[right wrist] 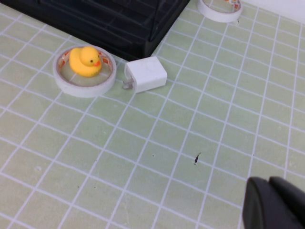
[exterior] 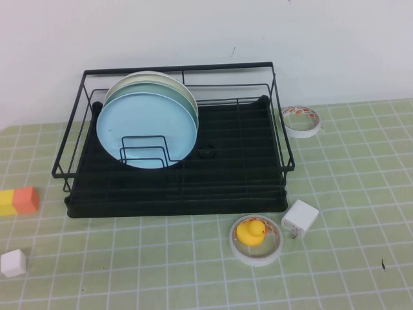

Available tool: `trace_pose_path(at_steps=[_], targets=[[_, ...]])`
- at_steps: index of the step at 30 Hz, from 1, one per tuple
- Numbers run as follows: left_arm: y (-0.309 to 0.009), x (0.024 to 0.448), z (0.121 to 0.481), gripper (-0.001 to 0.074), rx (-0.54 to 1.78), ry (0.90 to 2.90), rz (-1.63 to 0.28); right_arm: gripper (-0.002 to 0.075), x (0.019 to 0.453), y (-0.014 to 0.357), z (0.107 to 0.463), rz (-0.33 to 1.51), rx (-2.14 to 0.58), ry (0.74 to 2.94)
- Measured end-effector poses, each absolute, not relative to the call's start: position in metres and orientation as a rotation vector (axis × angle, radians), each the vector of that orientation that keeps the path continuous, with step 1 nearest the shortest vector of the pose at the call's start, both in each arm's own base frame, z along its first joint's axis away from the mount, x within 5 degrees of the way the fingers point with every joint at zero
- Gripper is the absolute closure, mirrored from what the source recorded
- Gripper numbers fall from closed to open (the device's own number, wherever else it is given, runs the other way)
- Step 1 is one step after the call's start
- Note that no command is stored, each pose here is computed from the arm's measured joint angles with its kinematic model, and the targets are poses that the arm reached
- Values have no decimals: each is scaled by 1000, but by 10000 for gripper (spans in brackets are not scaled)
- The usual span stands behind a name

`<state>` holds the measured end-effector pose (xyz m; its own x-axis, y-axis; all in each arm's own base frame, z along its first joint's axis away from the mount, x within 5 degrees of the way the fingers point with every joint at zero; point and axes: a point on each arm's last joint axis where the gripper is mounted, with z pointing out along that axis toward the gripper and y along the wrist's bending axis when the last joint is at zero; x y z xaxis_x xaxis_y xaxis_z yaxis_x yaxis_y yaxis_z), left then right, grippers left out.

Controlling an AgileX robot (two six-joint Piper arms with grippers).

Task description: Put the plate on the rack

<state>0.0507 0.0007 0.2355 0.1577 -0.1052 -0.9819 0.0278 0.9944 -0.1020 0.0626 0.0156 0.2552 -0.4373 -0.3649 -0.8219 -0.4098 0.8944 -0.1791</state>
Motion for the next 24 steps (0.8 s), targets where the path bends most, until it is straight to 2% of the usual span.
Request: trace_pose_path(at_steps=[8, 12, 17, 20, 24], targets=[[-4, 51, 233, 736, -35, 1429, -145, 728, 63, 16, 255, 57, -558, 2069], [-7, 52, 219, 736, -46, 1581, -189, 728, 63, 16, 255, 57, -558, 2069], [-4, 53, 179, 736, -249, 1824, -285, 728, 63, 16, 255, 57, -558, 2069], [-4, 53, 178, 736, -292, 1824, -309, 728, 63, 16, 255, 58, -558, 2069], [-4, 53, 178, 736, -209, 1832, -242, 728, 62, 16, 255, 60, -557, 2070]])
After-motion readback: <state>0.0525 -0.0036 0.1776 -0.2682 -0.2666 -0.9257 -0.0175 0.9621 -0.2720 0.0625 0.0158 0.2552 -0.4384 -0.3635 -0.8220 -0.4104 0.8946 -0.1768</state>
